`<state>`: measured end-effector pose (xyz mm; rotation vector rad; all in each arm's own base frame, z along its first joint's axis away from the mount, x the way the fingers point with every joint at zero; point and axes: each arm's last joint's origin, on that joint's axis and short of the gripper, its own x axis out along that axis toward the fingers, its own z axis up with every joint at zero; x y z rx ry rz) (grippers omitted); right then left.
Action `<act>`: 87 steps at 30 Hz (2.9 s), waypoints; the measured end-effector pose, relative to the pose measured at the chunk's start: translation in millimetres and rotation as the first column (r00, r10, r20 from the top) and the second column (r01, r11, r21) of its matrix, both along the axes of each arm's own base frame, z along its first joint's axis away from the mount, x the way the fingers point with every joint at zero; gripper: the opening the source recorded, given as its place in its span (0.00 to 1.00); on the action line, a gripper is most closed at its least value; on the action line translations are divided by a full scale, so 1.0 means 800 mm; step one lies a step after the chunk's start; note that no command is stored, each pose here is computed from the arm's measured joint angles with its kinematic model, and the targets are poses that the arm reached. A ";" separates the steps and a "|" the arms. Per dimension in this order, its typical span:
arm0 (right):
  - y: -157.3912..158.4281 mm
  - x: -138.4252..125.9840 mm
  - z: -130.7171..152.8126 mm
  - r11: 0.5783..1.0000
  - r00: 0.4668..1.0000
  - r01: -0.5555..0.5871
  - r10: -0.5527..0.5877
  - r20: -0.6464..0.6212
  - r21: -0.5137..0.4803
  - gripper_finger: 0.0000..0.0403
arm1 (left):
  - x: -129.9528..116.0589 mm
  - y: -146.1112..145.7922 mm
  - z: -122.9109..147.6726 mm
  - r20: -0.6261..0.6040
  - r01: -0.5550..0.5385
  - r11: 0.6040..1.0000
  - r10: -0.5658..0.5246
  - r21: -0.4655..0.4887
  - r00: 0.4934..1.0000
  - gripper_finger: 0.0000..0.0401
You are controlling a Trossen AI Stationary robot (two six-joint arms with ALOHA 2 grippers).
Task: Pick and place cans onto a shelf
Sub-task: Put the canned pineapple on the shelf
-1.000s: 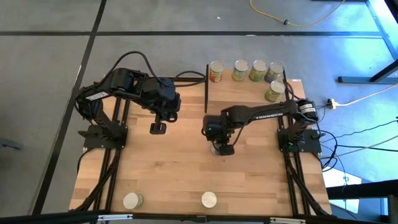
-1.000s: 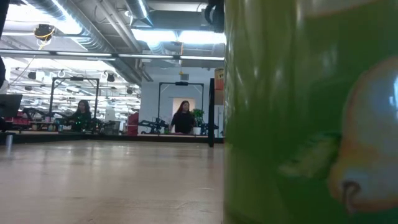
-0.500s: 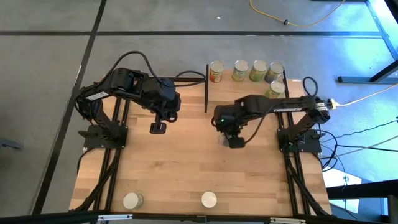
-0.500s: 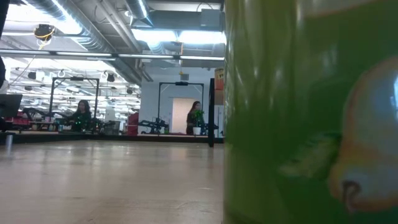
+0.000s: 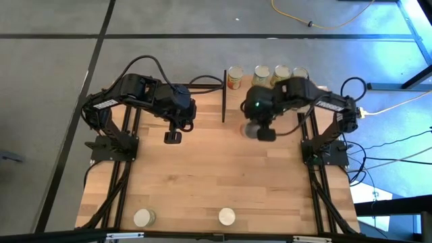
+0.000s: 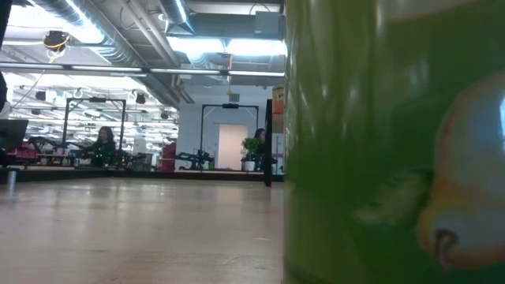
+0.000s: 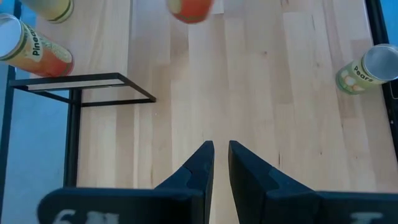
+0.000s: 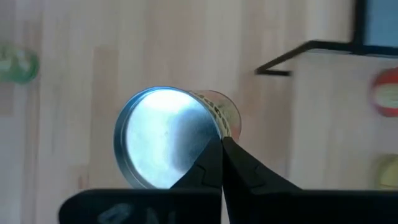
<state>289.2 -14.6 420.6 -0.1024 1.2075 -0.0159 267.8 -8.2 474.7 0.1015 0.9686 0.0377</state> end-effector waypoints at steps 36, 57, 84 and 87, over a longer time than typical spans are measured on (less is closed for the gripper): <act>-0.201 -0.057 -0.041 0.915 0.914 0.402 -0.399 -0.070 0.027 0.00 | 0.000 0.000 0.000 0.000 0.001 1.000 -0.001 -0.001 1.000 0.10; -0.211 -0.058 -0.053 0.897 0.892 0.436 -0.441 -0.098 -0.074 0.04 | 0.000 0.012 0.000 0.000 -0.041 0.999 0.041 0.012 0.999 0.10; -0.209 -0.060 -0.054 0.898 0.891 0.433 -0.439 -0.119 -0.070 0.04 | 0.000 0.014 0.000 0.000 -0.049 0.999 0.049 0.011 0.999 0.10; -0.209 -0.061 -0.054 0.899 0.890 0.433 -0.439 -0.123 -0.069 0.04 | 0.000 0.014 0.000 0.000 -0.049 0.999 0.049 0.011 0.999 0.10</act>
